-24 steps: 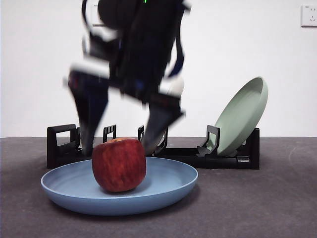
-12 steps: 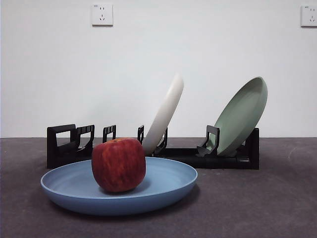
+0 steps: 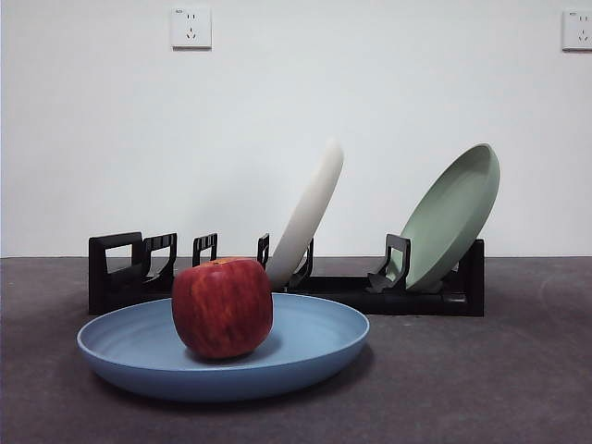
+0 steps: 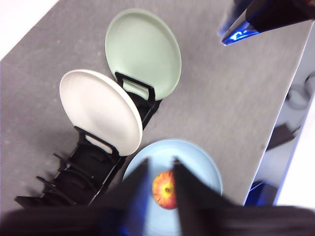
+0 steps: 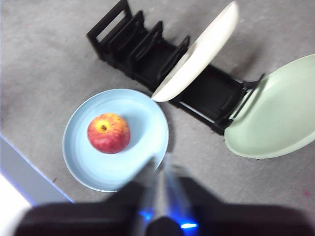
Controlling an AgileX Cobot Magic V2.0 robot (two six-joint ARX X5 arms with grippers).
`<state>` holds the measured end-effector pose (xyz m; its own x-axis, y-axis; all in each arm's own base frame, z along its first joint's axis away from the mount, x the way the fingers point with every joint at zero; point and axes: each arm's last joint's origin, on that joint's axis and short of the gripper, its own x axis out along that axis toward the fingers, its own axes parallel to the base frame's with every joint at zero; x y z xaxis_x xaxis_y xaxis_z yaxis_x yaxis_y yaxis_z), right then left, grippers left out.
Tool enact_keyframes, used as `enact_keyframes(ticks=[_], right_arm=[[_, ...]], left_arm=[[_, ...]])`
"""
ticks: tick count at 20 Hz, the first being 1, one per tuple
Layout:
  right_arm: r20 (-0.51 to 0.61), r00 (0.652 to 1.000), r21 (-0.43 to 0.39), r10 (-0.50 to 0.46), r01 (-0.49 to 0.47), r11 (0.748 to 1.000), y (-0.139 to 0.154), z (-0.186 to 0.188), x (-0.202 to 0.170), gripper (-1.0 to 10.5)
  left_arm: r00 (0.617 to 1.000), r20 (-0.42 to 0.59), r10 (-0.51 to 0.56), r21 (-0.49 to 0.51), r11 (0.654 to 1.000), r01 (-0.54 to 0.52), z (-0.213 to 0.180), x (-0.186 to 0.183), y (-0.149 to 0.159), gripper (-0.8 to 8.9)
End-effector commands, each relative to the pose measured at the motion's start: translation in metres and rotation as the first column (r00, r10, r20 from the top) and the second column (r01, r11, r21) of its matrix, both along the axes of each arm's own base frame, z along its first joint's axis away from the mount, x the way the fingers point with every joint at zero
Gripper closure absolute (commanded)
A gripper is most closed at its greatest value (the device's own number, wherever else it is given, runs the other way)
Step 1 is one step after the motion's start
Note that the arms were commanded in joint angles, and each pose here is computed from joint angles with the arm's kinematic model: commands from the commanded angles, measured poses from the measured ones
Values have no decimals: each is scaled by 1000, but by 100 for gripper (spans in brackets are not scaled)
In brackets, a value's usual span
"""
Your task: Take the blue plate from the plate rack,put the plate on the table,take the apple from the table,put the apple in the plate
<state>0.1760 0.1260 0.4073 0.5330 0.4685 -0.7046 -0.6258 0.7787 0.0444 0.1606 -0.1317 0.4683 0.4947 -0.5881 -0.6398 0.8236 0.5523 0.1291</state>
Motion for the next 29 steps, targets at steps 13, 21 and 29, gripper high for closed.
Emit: enact_keyframes(ticks=[13,21,29], right_arm=[[30,999,180,14,-19,983,-11,-102,-8,958],[53,998,166,-21,12,986,-18,-129,-16,956],[67,997,164,-34,23,986,-19,-127,-17,946]], left_arm=[[979,15,203,-276,942,-191,-117,-21,46,822],[957,-32,288,-338,898,-282,-173,-39,57,816],[954,-55,295,-317,901,-297,-176,-35,56,816]])
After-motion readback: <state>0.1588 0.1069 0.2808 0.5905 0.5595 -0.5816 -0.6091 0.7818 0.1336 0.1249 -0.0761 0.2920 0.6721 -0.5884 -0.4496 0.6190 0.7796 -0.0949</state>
